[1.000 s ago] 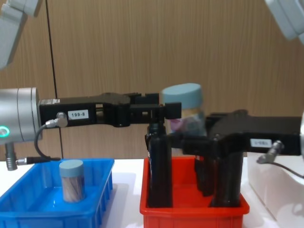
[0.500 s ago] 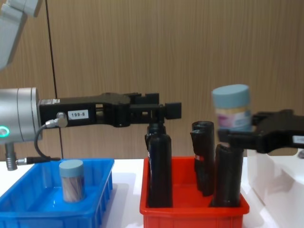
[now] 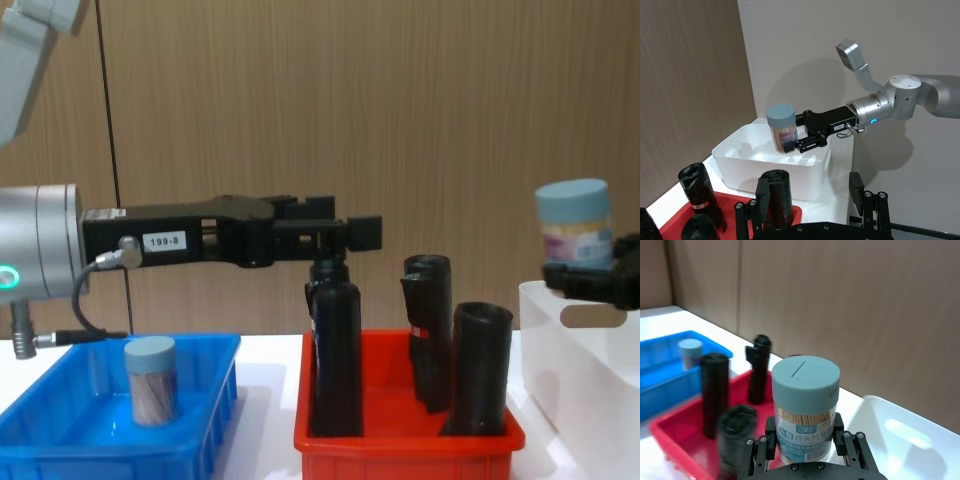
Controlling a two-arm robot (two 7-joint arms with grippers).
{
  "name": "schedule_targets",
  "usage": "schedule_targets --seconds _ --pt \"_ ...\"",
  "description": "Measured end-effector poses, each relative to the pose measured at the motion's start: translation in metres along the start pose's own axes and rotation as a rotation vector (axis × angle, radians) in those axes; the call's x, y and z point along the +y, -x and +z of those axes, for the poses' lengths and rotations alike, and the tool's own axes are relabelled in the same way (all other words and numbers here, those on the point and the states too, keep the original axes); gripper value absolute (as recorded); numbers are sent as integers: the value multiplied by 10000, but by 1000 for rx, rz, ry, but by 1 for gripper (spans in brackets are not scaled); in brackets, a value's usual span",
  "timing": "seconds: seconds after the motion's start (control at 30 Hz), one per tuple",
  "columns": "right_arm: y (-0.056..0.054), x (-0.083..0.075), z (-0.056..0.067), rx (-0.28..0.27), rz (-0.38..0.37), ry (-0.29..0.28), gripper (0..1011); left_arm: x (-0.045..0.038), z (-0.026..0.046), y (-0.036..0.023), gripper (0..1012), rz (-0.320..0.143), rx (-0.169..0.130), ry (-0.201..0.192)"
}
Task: Pick the cotton swabs from the blue box and place them into the white box.
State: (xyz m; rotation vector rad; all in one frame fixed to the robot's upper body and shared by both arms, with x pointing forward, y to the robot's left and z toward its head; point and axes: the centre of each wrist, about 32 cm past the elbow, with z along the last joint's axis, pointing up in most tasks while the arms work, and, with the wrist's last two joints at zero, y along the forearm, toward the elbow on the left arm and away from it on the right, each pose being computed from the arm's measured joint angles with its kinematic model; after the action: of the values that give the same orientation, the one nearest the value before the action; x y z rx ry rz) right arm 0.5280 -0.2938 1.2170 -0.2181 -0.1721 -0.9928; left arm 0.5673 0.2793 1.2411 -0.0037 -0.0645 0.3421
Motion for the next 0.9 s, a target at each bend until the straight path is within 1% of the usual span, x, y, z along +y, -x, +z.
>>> schedule_targets --seconds 0.23,0.3,0.4,0.6,0.63,0.67,0.7,0.73,0.9 --pt "-128 24 -91 16 -65 30 645 0 0 0 1004 0 0 0" --pt "-193 50 -150 28 -100 49 645 0 0 0 1004 0 0 0" --pt "-243 74 -199 38 -124 65 645 0 0 0 1004 0 0 0" --pt "-366 137 -333 58 -179 115 645 0 0 0 1004 0 0 0" --pt "-400 154 -371 65 -192 128 645 0 0 0 1004 0 0 0" --pt "-409 158 -380 67 -196 132 645 0 0 0 1004 0 0 0" --pt "-436 174 -412 72 -206 143 657 0 0 0 1004 0 0 0" --pt "-436 174 -412 72 -206 143 662 0 0 0 1004 0 0 0" --pt "-504 210 -484 83 -234 171 805 0 0 0 1004 0 0 0"
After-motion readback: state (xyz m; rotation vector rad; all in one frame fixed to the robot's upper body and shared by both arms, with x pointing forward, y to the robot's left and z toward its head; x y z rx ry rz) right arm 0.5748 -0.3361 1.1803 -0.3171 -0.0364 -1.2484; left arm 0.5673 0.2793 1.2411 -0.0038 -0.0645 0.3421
